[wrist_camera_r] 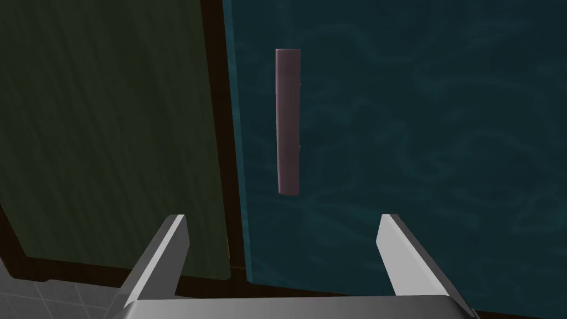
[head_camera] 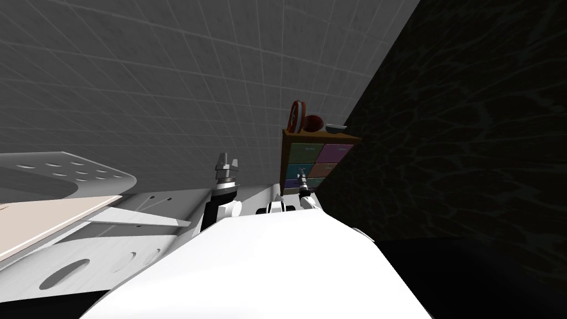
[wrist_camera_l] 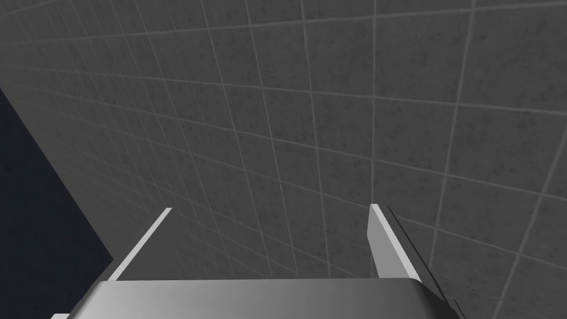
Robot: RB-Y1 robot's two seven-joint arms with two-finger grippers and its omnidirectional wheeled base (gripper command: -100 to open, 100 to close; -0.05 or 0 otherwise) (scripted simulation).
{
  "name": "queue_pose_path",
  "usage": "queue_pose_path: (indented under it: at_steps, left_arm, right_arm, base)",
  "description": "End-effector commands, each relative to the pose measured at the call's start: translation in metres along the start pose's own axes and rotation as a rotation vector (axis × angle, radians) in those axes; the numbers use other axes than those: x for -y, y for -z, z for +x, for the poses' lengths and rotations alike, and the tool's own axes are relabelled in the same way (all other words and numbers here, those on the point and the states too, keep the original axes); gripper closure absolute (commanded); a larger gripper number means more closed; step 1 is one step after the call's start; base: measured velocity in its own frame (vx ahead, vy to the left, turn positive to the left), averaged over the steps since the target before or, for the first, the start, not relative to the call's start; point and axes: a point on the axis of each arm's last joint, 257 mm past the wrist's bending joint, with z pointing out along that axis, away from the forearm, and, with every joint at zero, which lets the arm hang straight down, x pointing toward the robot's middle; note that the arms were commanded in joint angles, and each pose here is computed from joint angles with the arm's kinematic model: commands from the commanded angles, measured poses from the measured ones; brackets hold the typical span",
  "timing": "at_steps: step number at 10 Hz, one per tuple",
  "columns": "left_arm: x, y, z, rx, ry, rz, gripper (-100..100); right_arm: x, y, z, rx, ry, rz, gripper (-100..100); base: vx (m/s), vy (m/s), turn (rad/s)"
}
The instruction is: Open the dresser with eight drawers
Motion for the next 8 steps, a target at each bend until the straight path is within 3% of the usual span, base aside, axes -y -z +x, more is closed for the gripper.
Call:
queue_pose_path:
  at_steps: [1, 2, 3, 8]
  left_arm:
    - [0.0000, 0.0000, 0.0001, 0.000, 0.000, 0.000, 0]
    - [0.0000, -0.0001, 0.0001, 0.000, 0.000, 0.000, 0]
    - [0.0001, -0.0001, 0.0001, 0.000, 0.000, 0.000, 0]
    - [0.0001, -0.0002, 0.0002, 0.000, 0.001, 0.000, 0]
  right_arm:
    - [0.0059, -0.0121, 0.0036, 0.002, -0.003, 0.001, -100]
    - [0.0049, -0.0070, 0.0030, 0.000, -0.002, 0.004, -100]
    - [0.0051, -0.0082, 0.0032, 0.001, -0.001, 0.002, 100]
    - [0.0078, -0.0066, -0.0025, 0.018, -0.007, 0.000, 100]
  base:
    - [0.067, 0.002, -0.006]
    - [0.041, 0.003, 0.001]
    - [0.008, 0.000, 0.001]
    - [-0.172, 0.002, -0.043]
